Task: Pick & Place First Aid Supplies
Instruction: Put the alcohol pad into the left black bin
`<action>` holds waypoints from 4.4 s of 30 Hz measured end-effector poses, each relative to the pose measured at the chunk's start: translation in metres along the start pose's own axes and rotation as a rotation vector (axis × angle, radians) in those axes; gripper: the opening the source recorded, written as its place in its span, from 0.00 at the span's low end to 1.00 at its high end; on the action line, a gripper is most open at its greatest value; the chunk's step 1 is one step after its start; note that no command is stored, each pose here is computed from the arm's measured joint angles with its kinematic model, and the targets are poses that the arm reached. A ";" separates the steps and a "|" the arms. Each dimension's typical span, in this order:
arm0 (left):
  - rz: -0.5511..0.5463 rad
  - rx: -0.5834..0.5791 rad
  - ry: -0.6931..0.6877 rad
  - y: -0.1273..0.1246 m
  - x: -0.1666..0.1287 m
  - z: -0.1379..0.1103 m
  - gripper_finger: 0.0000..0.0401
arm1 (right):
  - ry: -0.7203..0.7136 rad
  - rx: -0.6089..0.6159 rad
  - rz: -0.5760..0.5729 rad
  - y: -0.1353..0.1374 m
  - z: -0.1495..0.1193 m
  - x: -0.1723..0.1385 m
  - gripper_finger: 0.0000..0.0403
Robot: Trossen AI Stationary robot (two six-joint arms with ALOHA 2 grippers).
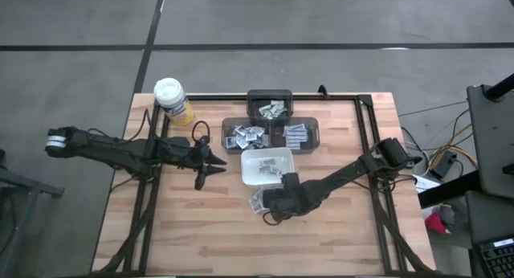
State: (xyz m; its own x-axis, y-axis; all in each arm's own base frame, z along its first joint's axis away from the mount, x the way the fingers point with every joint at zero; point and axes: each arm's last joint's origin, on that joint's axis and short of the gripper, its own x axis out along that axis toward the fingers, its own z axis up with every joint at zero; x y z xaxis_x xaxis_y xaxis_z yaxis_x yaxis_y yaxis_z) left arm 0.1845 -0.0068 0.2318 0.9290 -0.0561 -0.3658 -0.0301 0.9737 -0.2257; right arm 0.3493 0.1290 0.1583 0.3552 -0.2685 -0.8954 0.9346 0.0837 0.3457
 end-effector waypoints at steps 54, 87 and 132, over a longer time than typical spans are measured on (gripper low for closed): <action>-0.009 -0.004 0.001 0.000 0.000 0.000 0.27 | -0.003 0.029 -0.044 -0.023 -0.002 0.018 0.33; -0.012 -0.001 -0.006 -0.001 0.000 0.001 0.27 | -0.001 0.040 0.009 -0.026 -0.004 0.025 0.15; -0.016 0.000 -0.004 -0.001 0.000 0.001 0.27 | 0.167 -0.092 -0.087 -0.036 -0.039 0.001 0.02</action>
State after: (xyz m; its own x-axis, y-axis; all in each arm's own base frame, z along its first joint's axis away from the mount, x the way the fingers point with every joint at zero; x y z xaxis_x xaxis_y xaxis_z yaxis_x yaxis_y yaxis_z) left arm 0.1848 -0.0072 0.2326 0.9309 -0.0708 -0.3583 -0.0152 0.9727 -0.2316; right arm 0.3168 0.1630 0.1339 0.2642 -0.1165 -0.9574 0.9568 0.1566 0.2449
